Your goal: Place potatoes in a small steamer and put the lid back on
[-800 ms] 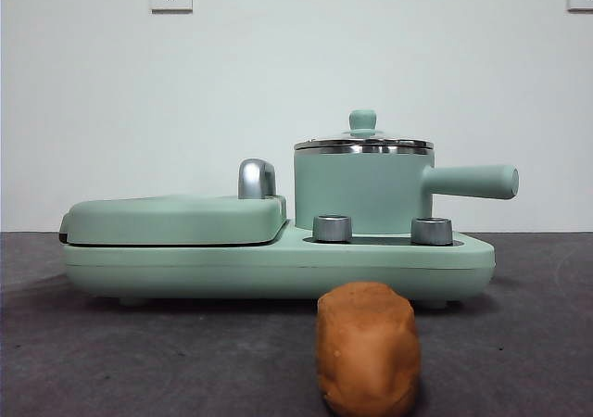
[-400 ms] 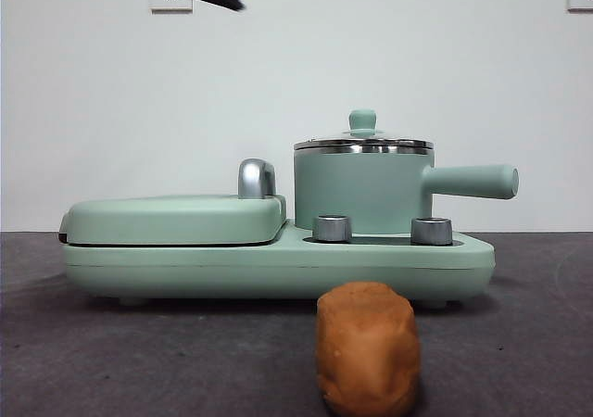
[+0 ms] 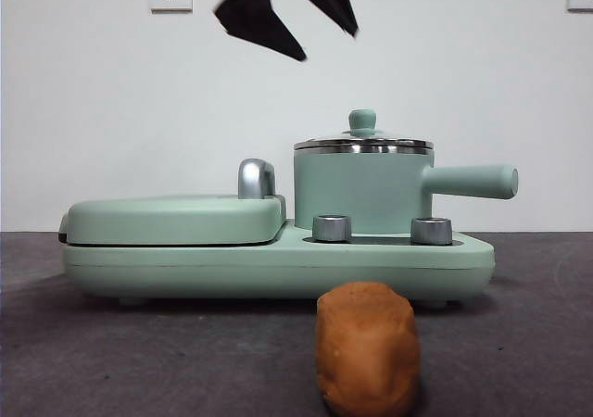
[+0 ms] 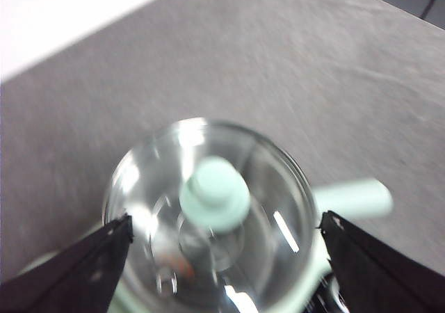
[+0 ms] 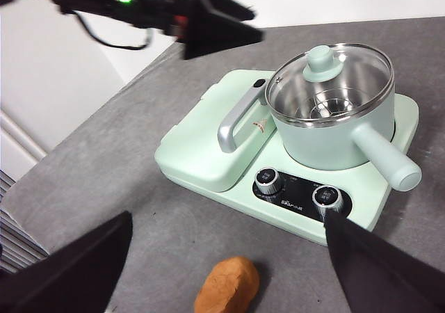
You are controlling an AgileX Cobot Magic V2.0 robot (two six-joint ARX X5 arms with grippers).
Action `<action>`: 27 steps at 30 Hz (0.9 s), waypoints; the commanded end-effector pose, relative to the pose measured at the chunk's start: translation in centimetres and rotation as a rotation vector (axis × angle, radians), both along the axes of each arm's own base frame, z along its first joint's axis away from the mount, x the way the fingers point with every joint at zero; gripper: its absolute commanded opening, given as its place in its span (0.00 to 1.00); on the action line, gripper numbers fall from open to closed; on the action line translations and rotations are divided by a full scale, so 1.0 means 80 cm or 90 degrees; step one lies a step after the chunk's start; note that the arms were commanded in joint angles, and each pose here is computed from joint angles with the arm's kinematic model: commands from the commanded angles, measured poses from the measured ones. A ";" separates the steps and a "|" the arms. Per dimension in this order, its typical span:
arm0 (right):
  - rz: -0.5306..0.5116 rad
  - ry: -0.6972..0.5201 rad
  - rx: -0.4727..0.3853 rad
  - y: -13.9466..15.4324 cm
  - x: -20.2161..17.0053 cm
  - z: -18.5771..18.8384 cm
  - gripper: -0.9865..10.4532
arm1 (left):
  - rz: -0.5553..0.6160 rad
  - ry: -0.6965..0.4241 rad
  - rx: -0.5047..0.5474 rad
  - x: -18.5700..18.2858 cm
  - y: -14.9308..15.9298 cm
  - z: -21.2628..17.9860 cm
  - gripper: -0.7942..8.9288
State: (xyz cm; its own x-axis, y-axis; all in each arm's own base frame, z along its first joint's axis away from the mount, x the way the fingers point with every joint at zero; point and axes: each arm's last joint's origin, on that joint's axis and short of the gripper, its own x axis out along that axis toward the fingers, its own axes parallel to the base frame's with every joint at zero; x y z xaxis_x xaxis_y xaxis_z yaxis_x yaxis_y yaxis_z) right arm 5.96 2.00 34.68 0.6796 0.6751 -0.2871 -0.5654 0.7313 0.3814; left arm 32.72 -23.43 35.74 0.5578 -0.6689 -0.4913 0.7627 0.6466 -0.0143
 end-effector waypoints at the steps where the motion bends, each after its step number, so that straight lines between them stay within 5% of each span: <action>1: 0.003 -0.017 -0.003 0.000 -0.001 0.007 0.47 | -0.015 -0.048 -0.015 0.017 -0.021 -0.008 0.54; 27: 0.003 -0.013 -0.003 0.000 -0.001 0.006 0.47 | -0.011 -0.013 -0.025 0.061 -0.066 -0.096 0.51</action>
